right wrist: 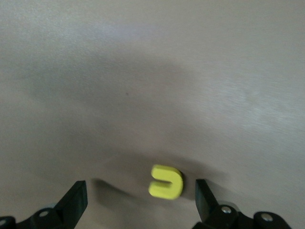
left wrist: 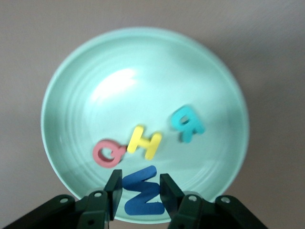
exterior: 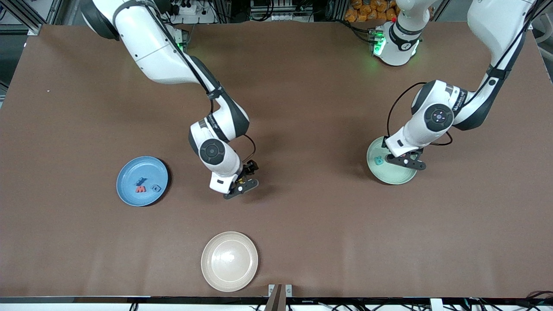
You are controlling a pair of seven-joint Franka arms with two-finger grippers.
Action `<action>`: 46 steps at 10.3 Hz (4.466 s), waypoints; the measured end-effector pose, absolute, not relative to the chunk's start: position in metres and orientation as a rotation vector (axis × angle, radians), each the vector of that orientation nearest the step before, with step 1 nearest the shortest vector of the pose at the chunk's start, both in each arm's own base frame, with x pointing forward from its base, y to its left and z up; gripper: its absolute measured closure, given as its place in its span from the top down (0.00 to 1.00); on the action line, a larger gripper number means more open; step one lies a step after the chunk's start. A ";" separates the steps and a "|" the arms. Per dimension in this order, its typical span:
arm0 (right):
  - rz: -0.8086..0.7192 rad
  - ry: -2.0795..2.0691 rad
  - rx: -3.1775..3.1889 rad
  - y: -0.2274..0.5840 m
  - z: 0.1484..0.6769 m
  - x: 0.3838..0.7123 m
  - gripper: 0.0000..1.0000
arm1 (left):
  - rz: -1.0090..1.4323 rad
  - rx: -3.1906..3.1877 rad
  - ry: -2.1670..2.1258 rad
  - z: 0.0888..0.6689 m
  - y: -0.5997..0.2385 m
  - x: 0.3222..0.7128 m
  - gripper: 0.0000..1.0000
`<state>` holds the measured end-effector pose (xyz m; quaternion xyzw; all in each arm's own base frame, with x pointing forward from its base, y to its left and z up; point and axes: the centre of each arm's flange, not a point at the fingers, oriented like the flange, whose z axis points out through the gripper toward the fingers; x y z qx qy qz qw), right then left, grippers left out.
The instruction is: Sort upper and lower case letters into plates
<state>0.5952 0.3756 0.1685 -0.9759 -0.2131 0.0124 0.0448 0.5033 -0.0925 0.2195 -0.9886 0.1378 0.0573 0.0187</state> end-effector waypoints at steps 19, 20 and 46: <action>-0.013 -0.596 -3.083 0.364 0.169 0.606 1.00 | -0.075 -3.093 0.027 0.541 -0.046 0.630 1.00; -0.013 -0.596 -3.083 0.364 0.169 0.606 1.00 | -0.044 -3.111 0.010 0.548 -0.044 0.627 1.00; 0.099 -0.567 -3.118 0.056 0.287 0.612 0.94 | -0.007 -3.108 -0.080 0.585 -0.062 0.593 1.00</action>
